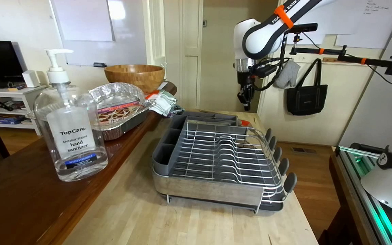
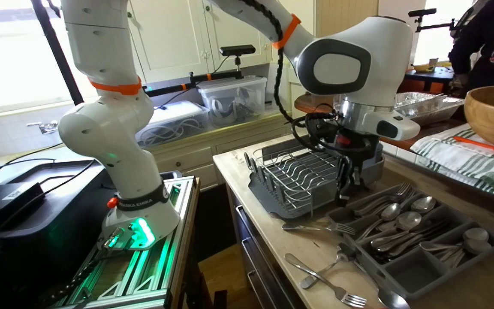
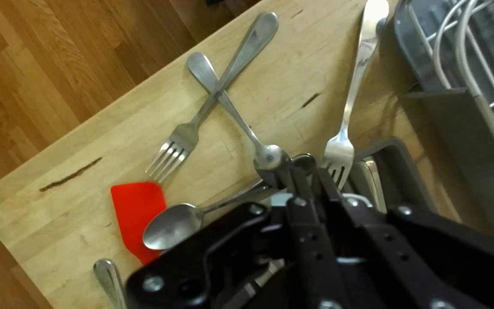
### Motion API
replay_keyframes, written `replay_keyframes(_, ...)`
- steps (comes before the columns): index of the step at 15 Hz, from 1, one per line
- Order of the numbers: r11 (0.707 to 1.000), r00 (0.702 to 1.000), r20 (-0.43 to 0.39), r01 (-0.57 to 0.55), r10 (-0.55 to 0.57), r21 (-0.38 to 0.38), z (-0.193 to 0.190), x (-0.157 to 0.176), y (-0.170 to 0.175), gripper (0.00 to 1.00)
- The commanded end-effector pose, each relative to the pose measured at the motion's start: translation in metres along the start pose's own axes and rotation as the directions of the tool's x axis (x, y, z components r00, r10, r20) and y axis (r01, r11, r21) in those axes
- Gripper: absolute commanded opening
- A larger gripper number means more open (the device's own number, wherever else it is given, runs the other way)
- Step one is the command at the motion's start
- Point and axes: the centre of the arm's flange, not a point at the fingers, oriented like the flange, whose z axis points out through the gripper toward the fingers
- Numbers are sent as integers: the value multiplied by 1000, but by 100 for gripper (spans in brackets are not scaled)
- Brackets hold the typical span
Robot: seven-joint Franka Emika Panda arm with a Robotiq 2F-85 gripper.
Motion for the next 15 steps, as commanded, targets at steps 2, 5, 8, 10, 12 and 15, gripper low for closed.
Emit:
replay_keyframes(2,999,999,-5,48,-48,-13,14,18,4,8)
replay_keyframes(5,1000,1000,12,-11,11,23,21,6,6,36)
replay_keyframes(8,994,998,15,-69,68,83,28,-12,6,58)
replay_keyframes(10,989,996,14,-84,83,119,39,-22,5,73)
replay_keyframes(12,983,995,4,-95,96,159,55,-32,1,88)
replay_keyframes(15,976,994,-25,-100,107,196,78,-48,-7,100)
